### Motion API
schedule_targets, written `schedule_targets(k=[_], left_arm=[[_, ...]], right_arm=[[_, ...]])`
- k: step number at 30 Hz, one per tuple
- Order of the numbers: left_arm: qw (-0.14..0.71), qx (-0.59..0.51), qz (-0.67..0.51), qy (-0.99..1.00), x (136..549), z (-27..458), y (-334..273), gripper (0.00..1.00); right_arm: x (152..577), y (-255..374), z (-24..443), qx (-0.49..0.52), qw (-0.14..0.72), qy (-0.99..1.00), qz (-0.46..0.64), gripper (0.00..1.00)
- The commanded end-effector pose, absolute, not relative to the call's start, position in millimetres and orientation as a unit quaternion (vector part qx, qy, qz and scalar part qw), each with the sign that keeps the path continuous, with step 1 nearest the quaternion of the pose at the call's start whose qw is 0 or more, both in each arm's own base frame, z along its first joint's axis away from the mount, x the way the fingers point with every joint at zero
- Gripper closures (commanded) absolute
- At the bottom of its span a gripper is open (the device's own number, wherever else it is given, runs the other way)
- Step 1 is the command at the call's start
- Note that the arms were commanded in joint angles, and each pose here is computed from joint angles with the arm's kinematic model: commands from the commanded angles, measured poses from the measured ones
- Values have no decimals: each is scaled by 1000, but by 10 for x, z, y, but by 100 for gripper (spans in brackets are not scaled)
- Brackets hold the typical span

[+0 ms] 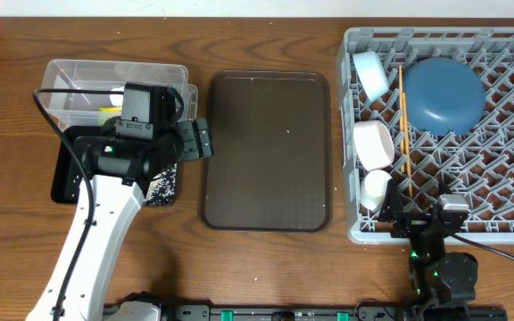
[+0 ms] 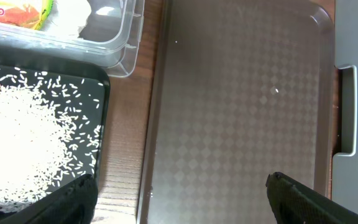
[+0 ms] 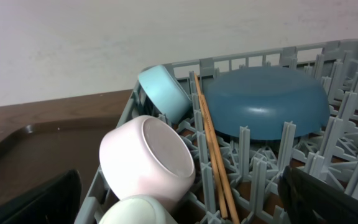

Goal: Sort waste into correct bins and load items into the dishwasher rack

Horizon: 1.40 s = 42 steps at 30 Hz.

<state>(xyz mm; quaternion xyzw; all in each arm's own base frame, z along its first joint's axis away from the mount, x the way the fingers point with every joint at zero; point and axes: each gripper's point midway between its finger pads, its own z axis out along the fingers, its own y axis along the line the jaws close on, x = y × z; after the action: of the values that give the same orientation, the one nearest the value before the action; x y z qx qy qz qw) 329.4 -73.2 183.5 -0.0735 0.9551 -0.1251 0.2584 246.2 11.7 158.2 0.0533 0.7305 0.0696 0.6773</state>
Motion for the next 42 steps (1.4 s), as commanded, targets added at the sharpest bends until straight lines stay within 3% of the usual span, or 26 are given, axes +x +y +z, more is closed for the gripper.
schedule_targets(k=[1, 28, 36, 42], left_arm=[[270, -70, -121, 953, 3317, 1908, -708, 10], [289, -67, -111, 948, 3281, 2004, -657, 11], [424, 30, -83, 901, 3144, 2267, -574, 10], [554, 5, -80, 829, 2969, 2229, -341, 10]], right_arm=[[2460, 98, 1579, 60, 678, 729, 73, 1], [2460, 98, 1578, 60, 678, 729, 73, 1], [2460, 98, 1578, 60, 678, 729, 74, 1], [2460, 98, 1578, 60, 678, 729, 73, 1]])
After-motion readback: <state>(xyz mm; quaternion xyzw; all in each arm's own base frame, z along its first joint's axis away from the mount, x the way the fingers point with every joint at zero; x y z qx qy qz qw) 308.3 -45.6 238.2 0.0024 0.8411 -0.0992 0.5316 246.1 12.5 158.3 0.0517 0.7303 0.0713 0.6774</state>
